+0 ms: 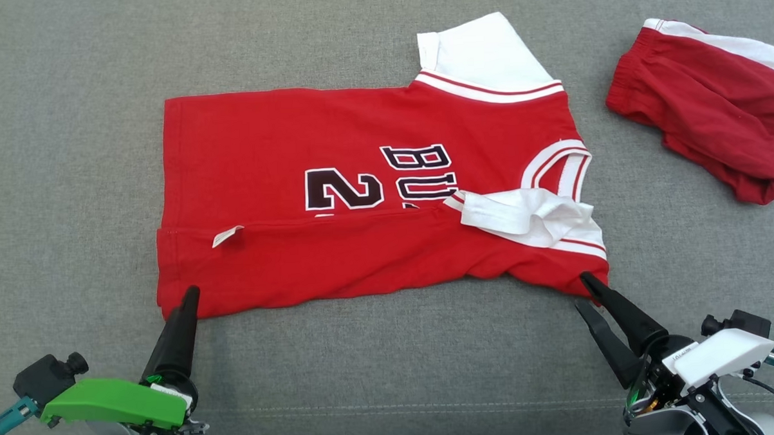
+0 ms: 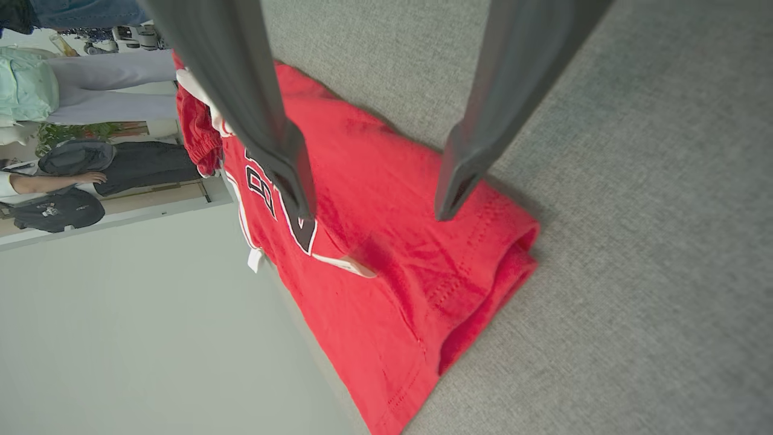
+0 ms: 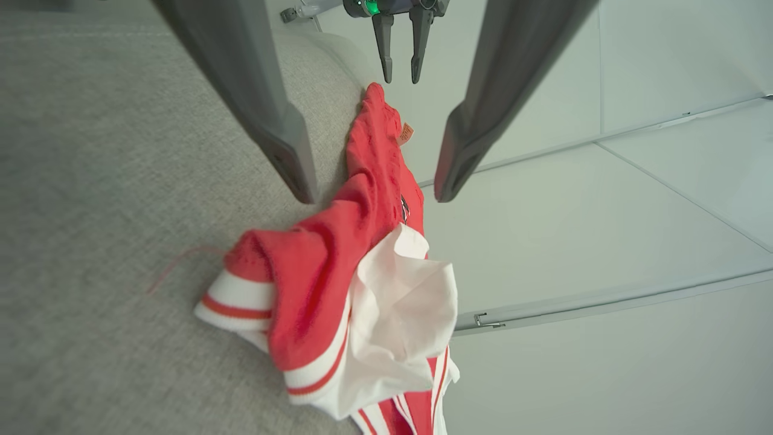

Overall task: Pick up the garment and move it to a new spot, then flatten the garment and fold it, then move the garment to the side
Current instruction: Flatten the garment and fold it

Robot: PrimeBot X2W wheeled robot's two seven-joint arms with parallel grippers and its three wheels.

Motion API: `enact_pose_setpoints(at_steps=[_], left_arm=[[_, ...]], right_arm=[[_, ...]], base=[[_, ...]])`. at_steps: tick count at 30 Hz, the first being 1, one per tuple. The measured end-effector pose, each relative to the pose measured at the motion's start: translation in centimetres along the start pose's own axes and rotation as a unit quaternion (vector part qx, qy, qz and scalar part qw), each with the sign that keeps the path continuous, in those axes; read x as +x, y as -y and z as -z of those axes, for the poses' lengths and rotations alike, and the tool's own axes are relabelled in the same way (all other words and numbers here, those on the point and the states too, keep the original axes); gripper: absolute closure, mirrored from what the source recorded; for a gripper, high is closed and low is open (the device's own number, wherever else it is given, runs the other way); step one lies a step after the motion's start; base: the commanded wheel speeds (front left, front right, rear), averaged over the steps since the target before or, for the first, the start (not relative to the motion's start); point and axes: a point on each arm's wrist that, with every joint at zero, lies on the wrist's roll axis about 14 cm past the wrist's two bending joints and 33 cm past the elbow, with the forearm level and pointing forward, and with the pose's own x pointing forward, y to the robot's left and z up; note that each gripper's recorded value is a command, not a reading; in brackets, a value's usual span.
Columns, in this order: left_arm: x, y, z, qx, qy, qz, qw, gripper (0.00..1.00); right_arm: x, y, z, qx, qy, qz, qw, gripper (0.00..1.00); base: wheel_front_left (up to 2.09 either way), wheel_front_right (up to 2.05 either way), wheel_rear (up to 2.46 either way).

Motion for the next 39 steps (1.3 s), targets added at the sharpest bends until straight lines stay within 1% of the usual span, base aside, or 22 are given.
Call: enact_pose_setpoints(at_steps=[4,9,12,15,18,22,29,39], left_arm=[[-0.1,-1.0,0.4,-0.018,-0.01,-0.018,1.0,0.0],[-0.4,-2.3,1.2,-0.025,-0.031,-0.041,0.998,0.0],[-0.5,-2.9,1.2,-0.027,-0.03,-0.05,0.998,0.0],[-0.5,-3.3,1.0,-0.048,-0.026,-0.061,0.997,0.0],[-0.5,-4.4,1.2,-0.048,-0.029,-0.079,0.995,0.0],[-0.4,-5.0,1.1,-0.053,-0.026,-0.089,0.994,0.0],[0.3,-5.0,0.8,-0.052,-0.025,-0.089,0.994,0.0],[1.8,-4.1,0.7,-0.054,-0.022,-0.075,0.996,0.0]], right_arm=[[0.0,0.4,0.0,0.01,0.007,0.002,1.0,0.0],[0.2,1.2,0.0,0.023,0.018,0.012,0.999,0.0],[0.2,1.5,-0.1,0.027,0.024,0.018,0.999,0.0],[0.3,1.9,-0.3,0.031,0.031,0.021,0.999,0.0],[0.5,2.8,-0.6,0.041,0.043,0.035,0.998,0.0],[0.8,3.4,-1.0,0.043,0.05,0.044,0.997,0.0],[1.7,3.1,-1.2,0.038,0.051,0.039,0.997,0.0],[2.7,2.8,-1.0,0.037,0.046,0.031,0.998,0.0]], base=[[0.0,0.0,0.0],[0.0,0.0,0.0],[0.0,0.0,0.0],[0.0,0.0,0.0],[0.0,0.0,0.0],[0.0,0.0,0.0],[0.0,0.0,0.0],[0.0,0.0,0.0]])
